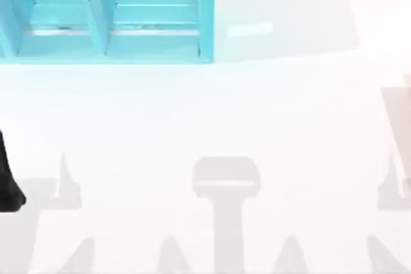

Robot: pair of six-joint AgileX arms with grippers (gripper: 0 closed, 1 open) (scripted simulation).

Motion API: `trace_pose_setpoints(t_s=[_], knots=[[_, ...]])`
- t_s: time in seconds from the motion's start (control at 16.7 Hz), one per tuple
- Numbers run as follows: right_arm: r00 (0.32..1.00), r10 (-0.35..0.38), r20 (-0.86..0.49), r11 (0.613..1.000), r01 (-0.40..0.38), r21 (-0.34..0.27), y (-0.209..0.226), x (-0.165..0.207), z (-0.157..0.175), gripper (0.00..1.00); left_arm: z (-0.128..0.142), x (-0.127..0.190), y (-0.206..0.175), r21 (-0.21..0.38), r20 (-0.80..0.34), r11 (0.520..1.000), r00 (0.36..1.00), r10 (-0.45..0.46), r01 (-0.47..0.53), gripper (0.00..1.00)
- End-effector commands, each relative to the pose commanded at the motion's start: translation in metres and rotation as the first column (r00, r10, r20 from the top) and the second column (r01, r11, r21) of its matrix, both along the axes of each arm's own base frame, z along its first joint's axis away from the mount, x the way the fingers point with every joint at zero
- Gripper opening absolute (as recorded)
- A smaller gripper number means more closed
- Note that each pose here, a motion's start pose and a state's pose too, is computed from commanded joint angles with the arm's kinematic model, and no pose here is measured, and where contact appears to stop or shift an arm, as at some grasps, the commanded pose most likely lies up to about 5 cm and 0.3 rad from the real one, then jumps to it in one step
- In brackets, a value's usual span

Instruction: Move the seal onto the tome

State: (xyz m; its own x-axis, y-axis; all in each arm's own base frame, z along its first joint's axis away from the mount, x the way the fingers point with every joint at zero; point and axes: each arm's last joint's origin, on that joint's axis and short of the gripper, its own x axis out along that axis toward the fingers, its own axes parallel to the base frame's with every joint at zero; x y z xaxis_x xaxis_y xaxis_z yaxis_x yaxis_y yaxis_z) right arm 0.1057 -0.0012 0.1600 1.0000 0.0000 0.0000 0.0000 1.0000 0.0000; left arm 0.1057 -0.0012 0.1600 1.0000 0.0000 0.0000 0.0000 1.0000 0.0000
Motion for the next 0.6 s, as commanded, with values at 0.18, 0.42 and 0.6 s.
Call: trace_pose_setpoints(t_s=[0.18, 0.42, 0.6], knots=[[1.0, 0.0, 0.0, 1.0, 0.0, 0.0, 0.0, 0.0, 0.0, 1.0, 0.002, 0.0, 0.0, 0.0, 0.002, 1.0, 1.0, 0.0, 0.0, 1.0], [1.0, 0.0, 0.0, 1.0, 0.0, 0.0, 0.0, 0.0, 0.0, 1.0, 0.021, 0.007, 0.003, 0.004, 0.009, 1.0, 1.0, -0.004, 0.004, 1.0], [1.0, 0.0, 0.0, 1.0, 0.0, 0.0, 0.0, 0.0, 0.0, 1.0, 0.042, 0.024, 0.009, 0.006, -0.008, 1.0, 1.0, -0.012, 0.012, 1.0]])
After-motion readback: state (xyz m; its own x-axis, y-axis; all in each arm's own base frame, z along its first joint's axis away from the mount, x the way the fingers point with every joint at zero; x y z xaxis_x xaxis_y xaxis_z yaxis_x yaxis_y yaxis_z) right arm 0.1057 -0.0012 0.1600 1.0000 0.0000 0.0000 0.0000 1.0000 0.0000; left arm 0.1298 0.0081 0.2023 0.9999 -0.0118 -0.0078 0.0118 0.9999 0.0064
